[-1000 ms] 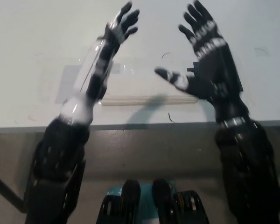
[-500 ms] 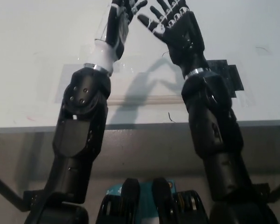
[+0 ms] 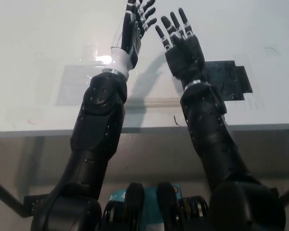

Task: A stack of napkins is kept in the middle of the table close to the robot and the robot places both its hands sideways on the stack. Then it moves its hands away from each other while pressing down on the napkins to make them smooth

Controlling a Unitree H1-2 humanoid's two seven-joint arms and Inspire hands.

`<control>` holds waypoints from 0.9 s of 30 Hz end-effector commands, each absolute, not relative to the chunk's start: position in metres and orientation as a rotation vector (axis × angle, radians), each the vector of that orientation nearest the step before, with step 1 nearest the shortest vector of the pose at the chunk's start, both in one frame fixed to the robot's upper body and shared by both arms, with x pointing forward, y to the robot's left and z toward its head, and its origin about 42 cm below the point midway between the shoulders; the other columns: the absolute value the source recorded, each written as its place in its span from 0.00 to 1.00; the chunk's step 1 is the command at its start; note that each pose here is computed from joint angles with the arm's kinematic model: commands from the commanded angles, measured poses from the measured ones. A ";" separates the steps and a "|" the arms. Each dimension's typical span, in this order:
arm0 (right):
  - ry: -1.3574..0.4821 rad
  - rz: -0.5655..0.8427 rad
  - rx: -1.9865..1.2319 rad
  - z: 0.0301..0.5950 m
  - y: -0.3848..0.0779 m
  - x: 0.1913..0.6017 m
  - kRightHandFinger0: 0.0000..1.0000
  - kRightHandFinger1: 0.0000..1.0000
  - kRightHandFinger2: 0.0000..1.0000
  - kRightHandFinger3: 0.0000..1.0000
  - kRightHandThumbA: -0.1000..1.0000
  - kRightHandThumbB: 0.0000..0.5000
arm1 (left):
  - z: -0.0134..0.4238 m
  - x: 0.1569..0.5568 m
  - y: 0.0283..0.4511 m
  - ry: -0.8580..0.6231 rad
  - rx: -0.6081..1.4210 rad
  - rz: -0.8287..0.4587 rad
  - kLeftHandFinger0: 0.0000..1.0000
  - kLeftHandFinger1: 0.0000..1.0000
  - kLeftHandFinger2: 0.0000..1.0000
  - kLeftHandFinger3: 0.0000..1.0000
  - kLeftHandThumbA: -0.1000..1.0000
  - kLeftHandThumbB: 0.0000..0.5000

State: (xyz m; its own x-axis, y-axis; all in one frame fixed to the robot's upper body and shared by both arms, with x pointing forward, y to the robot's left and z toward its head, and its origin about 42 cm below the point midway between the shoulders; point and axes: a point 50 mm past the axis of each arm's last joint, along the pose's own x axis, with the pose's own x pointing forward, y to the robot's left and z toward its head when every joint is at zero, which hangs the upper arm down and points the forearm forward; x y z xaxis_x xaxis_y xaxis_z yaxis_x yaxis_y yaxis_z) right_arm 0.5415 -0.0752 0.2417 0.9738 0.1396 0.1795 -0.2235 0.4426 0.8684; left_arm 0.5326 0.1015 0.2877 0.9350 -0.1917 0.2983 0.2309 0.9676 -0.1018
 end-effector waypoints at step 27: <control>-0.075 0.281 0.970 0.257 -0.040 0.548 1.00 1.00 1.00 1.00 1.00 0.81 | 0.259 0.549 0.080 -0.200 -0.160 -0.129 1.00 1.00 1.00 1.00 1.00 0.78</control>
State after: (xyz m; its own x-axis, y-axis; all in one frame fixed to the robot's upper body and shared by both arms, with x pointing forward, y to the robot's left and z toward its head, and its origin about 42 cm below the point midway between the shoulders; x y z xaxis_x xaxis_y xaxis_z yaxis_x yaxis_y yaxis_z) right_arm 0.5346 -0.0605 0.2036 0.9876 0.1442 0.0625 -0.1169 0.4079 0.9055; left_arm 0.5418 0.0936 0.2297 0.9877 -0.1120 0.1094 0.1305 0.9748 -0.1808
